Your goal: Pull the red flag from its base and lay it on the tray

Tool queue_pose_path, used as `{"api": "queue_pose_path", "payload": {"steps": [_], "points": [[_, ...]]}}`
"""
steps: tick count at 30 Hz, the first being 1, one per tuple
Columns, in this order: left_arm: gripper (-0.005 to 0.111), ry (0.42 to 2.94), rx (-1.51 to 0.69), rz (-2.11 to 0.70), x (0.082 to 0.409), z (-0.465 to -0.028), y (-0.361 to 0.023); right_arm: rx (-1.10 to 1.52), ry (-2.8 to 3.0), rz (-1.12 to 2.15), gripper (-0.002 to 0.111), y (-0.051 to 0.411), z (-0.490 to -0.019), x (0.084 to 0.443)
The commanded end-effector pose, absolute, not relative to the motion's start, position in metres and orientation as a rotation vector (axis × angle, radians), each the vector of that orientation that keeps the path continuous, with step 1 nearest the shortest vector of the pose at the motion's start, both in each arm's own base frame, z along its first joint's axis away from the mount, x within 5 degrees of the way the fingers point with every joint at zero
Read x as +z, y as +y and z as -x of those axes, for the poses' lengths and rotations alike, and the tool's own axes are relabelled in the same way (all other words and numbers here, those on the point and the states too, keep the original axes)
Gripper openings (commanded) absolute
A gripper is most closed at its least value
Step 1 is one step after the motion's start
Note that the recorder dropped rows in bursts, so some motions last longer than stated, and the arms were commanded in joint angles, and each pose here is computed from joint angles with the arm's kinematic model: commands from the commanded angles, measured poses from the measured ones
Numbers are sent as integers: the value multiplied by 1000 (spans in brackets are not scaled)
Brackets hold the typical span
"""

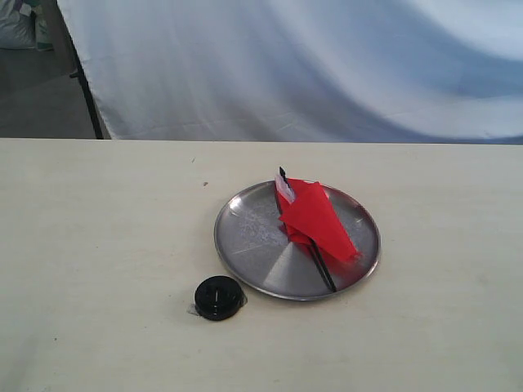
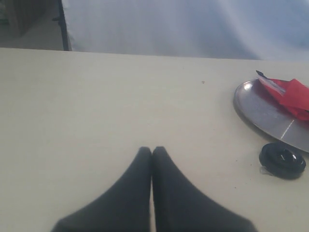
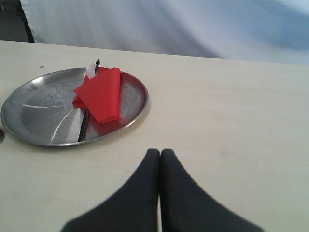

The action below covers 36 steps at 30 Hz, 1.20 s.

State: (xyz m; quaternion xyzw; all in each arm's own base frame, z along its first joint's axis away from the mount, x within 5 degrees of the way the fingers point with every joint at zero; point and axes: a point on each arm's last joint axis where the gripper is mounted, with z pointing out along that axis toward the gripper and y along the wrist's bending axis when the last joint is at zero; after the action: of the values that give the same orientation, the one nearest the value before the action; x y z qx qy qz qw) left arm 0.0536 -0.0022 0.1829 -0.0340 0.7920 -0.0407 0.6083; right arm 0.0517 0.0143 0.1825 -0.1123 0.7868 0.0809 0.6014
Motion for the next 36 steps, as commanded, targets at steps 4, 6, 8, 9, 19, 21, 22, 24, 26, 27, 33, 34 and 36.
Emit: {"api": "queue_pose_path", "payload": {"steps": [4,6,8,9,19,21,22,24,26,27,33,34,36], "points": [[0,1828,-91,91,182,-53,-2,187,1815,261,0,14,-51,182],[0,1827,-81,103,182,-53,-1,187,1815,261,0,14,-51,182],[0,1826,-75,112,182,-53,-1,187,1815,261,0,14,-51,182],[0,1826,-75,112,182,-53,-1,187,1815,261,0,14,-51,182],[0,1823,-44,152,182,-53,2,187,1815,261,0,14,-51,182],[0,1822,-34,165,182,-53,3,187,1815,261,0,14,-51,182],[0,1822,-34,165,182,-53,3,187,1815,261,0,14,-51,182],[0,1822,-34,165,182,-53,3,187,1815,261,0,14,-51,182],[0,1822,-34,165,182,-53,3,187,1815,261,0,14,-51,182],[0,1822,-34,165,182,-53,3,187,1815,261,0,14,-51,182],[0,1822,-34,165,182,-53,3,187,1815,261,0,14,-51,182],[0,1822,-34,165,182,-53,3,187,1815,261,0,14,-51,182],[0,1822,-34,165,182,-53,3,187,1815,261,0,14,-51,182]]}}
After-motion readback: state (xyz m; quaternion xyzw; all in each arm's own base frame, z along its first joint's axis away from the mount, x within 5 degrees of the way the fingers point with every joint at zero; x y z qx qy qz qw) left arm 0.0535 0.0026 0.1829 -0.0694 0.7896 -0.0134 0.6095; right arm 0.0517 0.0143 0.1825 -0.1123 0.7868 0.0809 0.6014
